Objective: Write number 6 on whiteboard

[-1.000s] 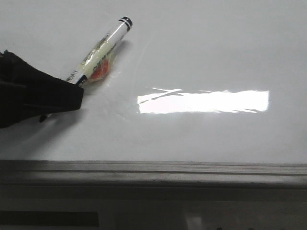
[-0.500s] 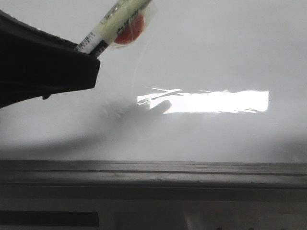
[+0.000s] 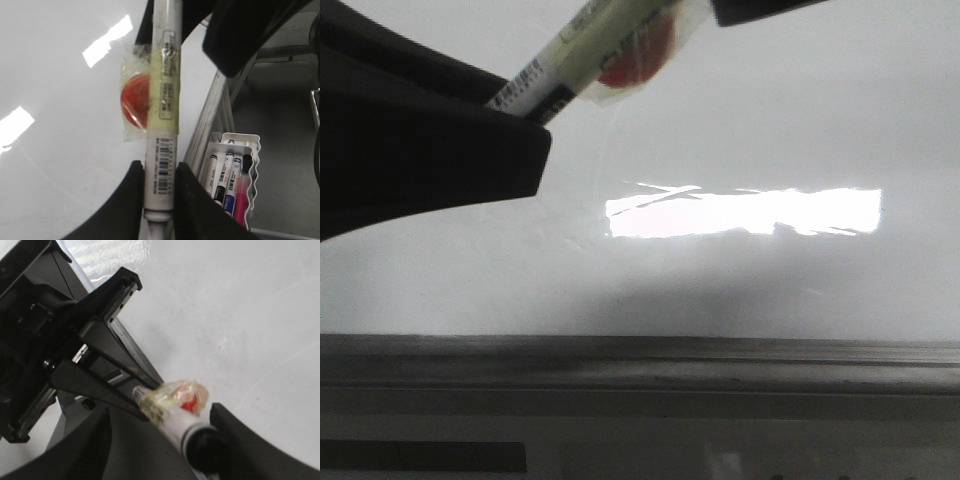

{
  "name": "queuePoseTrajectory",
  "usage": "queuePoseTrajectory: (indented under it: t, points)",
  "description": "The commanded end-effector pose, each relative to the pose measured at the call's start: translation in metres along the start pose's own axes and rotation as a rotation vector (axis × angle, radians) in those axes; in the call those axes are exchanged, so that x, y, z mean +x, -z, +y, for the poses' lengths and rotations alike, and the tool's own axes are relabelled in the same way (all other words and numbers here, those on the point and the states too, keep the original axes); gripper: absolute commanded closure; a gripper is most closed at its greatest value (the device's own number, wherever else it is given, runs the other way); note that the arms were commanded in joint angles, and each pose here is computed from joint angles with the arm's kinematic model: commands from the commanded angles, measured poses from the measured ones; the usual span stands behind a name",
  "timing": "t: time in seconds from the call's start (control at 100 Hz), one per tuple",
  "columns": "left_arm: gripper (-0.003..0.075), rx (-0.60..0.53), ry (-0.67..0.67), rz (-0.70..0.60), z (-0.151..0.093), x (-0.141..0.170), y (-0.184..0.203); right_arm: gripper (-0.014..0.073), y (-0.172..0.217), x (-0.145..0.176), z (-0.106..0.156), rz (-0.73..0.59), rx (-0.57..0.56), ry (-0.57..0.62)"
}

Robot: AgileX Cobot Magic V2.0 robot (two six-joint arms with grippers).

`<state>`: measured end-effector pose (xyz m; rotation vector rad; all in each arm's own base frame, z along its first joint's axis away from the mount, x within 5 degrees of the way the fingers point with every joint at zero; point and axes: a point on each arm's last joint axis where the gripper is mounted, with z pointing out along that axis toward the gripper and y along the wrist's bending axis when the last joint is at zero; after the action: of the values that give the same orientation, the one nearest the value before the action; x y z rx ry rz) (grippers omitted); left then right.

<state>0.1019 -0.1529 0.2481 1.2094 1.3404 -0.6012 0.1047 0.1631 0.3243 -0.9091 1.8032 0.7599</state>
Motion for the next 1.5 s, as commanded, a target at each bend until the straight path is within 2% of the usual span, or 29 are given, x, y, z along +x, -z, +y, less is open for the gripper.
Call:
queuePoseTrajectory:
  t: [0.0, 0.09, 0.28, 0.44, 0.51, 0.58, 0.68, 0.75, 0.92, 1.04, 1.13, 1.35, 1.49]
  points:
    - [0.0741, 0.015, 0.003, -0.099, 0.000, -0.016, 0.000, 0.0220, 0.001, -0.021, 0.001, -0.135, 0.010, 0.000]
    - [0.0741, 0.015, 0.003, -0.099, 0.000, -0.016, 0.000, 0.0309, -0.001, -0.021, 0.001, -0.132, 0.012, 0.000]
    - [0.0741, 0.015, 0.003, -0.099, 0.000, -0.016, 0.000, 0.0666, -0.001, -0.021, 0.001, -0.132, 0.012, 0.000]
    - [0.0740, 0.010, 0.010, -0.093, 0.001, -0.015, 0.000, 0.0657, -0.001, -0.021, 0.001, -0.132, 0.012, 0.000]
    - [0.0704, 0.002, 0.019, -0.086, 0.002, -0.014, 0.000, 0.0657, -0.001, -0.021, 0.001, -0.132, 0.013, 0.004]
    - [0.0586, 0.002, 0.021, -0.086, 0.002, -0.014, 0.000, 0.0657, -0.001, -0.021, 0.000, -0.128, 0.015, 0.003]
    - [0.0360, -0.027, 0.060, -0.083, 0.005, -0.014, 0.001, 0.0657, -0.005, -0.018, 0.000, -0.104, 0.012, -0.017]
    - [0.0291, -0.075, 0.106, -0.083, 0.009, -0.016, 0.005, 0.0657, -0.009, -0.017, -0.003, -0.090, 0.022, -0.056]
    - [0.0293, -0.225, 0.113, -0.028, 0.020, -0.019, 0.032, 0.0657, -0.017, -0.019, -0.020, -0.072, 0.080, -0.166]
    - [0.0318, -0.373, 0.189, -0.024, 0.029, -0.021, 0.060, 0.0657, -0.020, -0.037, -0.032, -0.062, 0.116, -0.181]
    - [0.0342, -0.447, 0.191, -0.067, 0.030, -0.027, 0.078, 0.0657, -0.023, -0.054, -0.041, -0.087, 0.148, -0.167]
    - [0.0353, -0.504, 0.180, -0.131, 0.031, -0.033, 0.092, 0.0657, -0.023, -0.098, -0.064, -0.159, 0.220, -0.139]
    - [0.0353, -0.505, 0.205, -0.141, 0.031, -0.033, 0.092, 0.0657, -0.034, -0.099, -0.082, -0.155, 0.281, -0.132]
